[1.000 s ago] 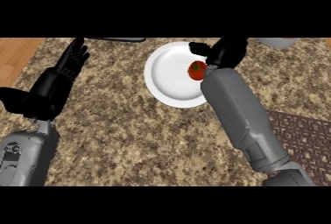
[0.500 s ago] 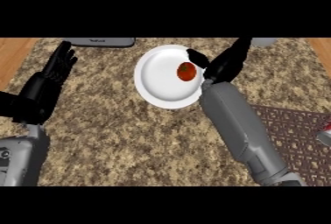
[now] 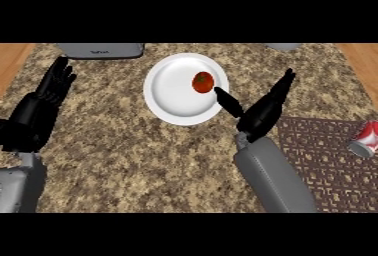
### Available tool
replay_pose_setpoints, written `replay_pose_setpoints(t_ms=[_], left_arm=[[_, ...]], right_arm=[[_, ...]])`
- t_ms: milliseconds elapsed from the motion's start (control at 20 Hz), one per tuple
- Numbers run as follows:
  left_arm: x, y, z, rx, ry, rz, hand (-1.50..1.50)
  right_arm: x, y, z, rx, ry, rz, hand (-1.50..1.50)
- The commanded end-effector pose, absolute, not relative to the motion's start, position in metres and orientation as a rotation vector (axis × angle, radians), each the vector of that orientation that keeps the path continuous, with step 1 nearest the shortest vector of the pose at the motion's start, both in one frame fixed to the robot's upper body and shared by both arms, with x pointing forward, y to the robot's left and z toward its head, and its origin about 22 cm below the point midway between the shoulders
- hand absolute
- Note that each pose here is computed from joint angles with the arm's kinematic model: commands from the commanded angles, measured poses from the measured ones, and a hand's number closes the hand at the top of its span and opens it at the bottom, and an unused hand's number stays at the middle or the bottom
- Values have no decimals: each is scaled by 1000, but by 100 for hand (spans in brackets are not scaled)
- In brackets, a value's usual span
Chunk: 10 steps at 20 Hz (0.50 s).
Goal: Pick the tomato from the placemat and place it in the plate
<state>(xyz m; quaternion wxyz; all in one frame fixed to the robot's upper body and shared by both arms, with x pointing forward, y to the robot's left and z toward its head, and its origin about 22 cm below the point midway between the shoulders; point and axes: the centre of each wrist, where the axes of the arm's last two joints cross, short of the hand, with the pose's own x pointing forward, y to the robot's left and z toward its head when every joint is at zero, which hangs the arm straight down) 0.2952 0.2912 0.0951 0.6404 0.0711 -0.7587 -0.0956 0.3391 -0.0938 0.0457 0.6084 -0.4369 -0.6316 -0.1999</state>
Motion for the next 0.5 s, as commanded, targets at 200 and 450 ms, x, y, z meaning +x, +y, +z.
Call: replay_pose_setpoints(t_ms=[200,450], left_arm=[[292,285,119,165,-1752,-209,0],[308,284,103,163,-1736,-222,0]], right_arm=[[242,-107,47,-998,-1442,-460,-150],[215,-115,39,-1111,-1433,-428,-150]])
